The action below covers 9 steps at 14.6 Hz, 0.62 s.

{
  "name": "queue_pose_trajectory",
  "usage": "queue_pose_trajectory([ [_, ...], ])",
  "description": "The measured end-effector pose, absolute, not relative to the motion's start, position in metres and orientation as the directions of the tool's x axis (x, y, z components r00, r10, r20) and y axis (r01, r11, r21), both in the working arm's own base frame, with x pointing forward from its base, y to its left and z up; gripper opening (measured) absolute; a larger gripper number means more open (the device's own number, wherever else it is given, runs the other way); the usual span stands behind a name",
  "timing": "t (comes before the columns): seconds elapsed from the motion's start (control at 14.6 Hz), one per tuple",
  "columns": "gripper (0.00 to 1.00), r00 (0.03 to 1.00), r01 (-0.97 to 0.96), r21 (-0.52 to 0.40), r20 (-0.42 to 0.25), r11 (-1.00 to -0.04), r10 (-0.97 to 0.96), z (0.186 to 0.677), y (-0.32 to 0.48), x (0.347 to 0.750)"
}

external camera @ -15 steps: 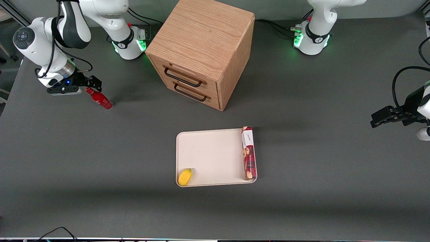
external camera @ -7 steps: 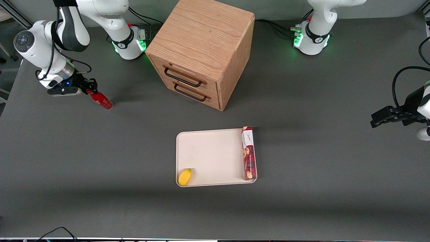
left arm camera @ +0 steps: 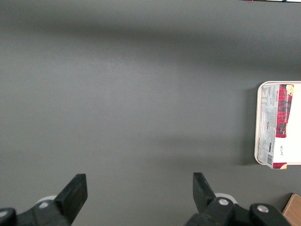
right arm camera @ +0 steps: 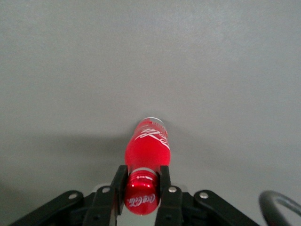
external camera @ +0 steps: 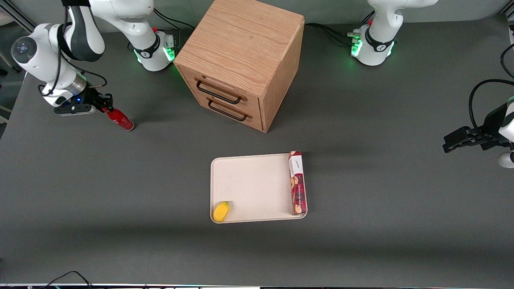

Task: Place coke bottle on tray
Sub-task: 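Close the right gripper around the bottle's neck, then lift the bottle and carry it with the right gripper toward the white tray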

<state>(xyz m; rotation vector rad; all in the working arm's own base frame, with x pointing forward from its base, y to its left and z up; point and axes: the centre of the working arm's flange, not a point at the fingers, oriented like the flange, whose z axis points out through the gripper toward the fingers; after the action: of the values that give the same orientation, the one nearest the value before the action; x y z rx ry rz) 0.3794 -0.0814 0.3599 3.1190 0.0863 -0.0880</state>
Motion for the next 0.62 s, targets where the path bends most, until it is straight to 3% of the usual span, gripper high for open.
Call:
queue_pose_trajectory([
  [0.41,0.31,0.992,0.108,0.065,-0.078,-0.992,0.103,0.541,-0.057,0.432],
  [0.62,0.31,0.985,0.136,0.014,-0.108,-0.991,0.134,0.632,-0.018,0.456],
])
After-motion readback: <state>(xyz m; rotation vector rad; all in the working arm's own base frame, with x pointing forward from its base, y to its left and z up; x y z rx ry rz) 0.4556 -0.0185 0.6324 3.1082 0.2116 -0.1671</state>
